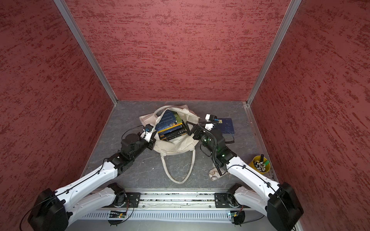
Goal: Take out the books from the canvas bag
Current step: Pick up the book from the canvas bag.
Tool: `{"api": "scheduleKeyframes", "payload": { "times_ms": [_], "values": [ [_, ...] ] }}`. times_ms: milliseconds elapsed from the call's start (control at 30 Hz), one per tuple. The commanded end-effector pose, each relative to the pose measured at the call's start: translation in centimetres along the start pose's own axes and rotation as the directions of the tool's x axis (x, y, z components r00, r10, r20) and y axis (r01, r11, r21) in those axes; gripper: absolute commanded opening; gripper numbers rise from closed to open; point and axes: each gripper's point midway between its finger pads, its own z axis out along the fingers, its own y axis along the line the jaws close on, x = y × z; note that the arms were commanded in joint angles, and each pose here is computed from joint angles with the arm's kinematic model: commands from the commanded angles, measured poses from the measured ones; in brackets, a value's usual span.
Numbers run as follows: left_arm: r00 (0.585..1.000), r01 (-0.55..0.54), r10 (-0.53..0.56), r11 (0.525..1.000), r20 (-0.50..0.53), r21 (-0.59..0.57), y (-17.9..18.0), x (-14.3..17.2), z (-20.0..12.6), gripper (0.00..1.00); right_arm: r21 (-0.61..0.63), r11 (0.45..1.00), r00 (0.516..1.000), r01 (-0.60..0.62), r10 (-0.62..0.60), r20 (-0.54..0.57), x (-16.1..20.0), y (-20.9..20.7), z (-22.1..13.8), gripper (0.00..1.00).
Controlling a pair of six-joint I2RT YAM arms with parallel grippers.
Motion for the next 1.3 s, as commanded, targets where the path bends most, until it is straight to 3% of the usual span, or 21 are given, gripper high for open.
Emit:
{"api": "scheduleKeyframes", "payload": {
  "times_ms": [0, 300, 433, 833, 1100, 1267],
  "values": [
    [0.985, 0.001, -0.005, 1.0, 0.171, 0.023, -0.1, -4.6, -1.1, 0.0, 0.035, 0.999, 0.996, 0.037, -0.039, 0.075, -0.5, 0.6, -1.0, 0.91],
    [0.982, -0.021, 0.02, 1.0, 0.185, 0.005, -0.2, -4.8, -1.4, 0.0, -0.103, 0.991, 0.991, -0.083, 0.07, -0.117, 8.9, 3.5, 1.7, 0.81],
    [0.982, -0.023, 0.024, 1.0, 0.189, -0.008, 0.0, -4.8, -1.5, 0.0, -0.083, 0.993, 0.982, -0.079, 0.063, -0.178, 11.7, 3.7, 4.5, 0.77],
    [0.982, -0.034, 0.033, 0.999, 0.187, 0.003, -0.6, -4.7, -1.4, 0.0, -0.018, 0.992, 0.975, -0.126, 0.12, -0.188, 15.0, 2.4, 12.8, 0.67],
    [0.979, -0.042, 0.041, 0.999, 0.197, 0.004, -0.7, -4.9, -1.6, 0.0, 0.038, 0.988, 0.971, -0.15, 0.154, -0.184, 14.8, 0.3, 17.4, 0.59],
    [0.98, -0.043, 0.042, 0.999, 0.197, 0.003, -0.7, -4.9, -1.6, 0.0, 0.09, 0.981, 0.972, -0.171, 0.183, -0.148, 13.7, -1.9, 18.5, 0.55]
  ]
}}
